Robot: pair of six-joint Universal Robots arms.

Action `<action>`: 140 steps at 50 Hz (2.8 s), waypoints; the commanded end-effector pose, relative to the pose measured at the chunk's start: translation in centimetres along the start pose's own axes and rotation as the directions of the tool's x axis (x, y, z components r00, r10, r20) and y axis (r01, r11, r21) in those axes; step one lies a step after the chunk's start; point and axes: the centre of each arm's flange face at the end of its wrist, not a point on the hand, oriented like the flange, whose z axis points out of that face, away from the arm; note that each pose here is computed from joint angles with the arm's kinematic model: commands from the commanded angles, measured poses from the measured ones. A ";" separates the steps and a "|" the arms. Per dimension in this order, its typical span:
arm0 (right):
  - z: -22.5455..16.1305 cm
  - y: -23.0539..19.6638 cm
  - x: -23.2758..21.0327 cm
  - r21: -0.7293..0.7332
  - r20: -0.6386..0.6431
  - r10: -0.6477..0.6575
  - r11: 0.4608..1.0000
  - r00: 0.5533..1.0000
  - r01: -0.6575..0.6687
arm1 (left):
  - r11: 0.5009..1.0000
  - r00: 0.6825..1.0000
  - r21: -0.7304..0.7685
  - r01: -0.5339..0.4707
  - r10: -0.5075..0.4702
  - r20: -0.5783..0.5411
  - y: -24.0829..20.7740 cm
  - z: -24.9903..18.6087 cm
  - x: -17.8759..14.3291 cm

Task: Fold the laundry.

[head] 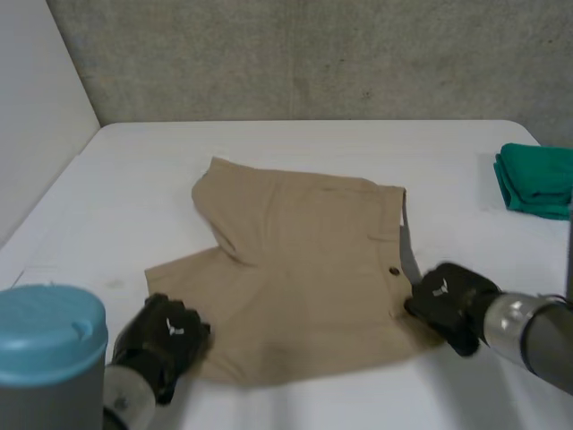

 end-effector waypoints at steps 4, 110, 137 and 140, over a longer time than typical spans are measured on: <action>-2.3 1.3 -0.8 -0.058 0.063 -0.050 0.997 0.997 0.054 | 0.995 0.996 0.036 0.092 -0.091 -0.020 -0.7 -2.3 0.0; 0.1 1.5 -1.0 0.213 -0.170 0.162 0.969 0.972 -0.124 | 0.683 0.811 0.473 0.557 -0.569 -0.135 -8.5 24.1 -13.7; 0.2 1.7 -1.2 0.213 -0.172 0.162 0.969 0.972 -0.124 | 0.838 0.858 0.299 0.456 -0.503 0.100 -1.4 24.8 -16.3; 0.2 1.7 -1.2 0.213 -0.170 0.162 0.969 0.972 -0.124 | 0.834 0.867 0.307 0.458 -0.496 0.054 -1.5 25.1 -15.8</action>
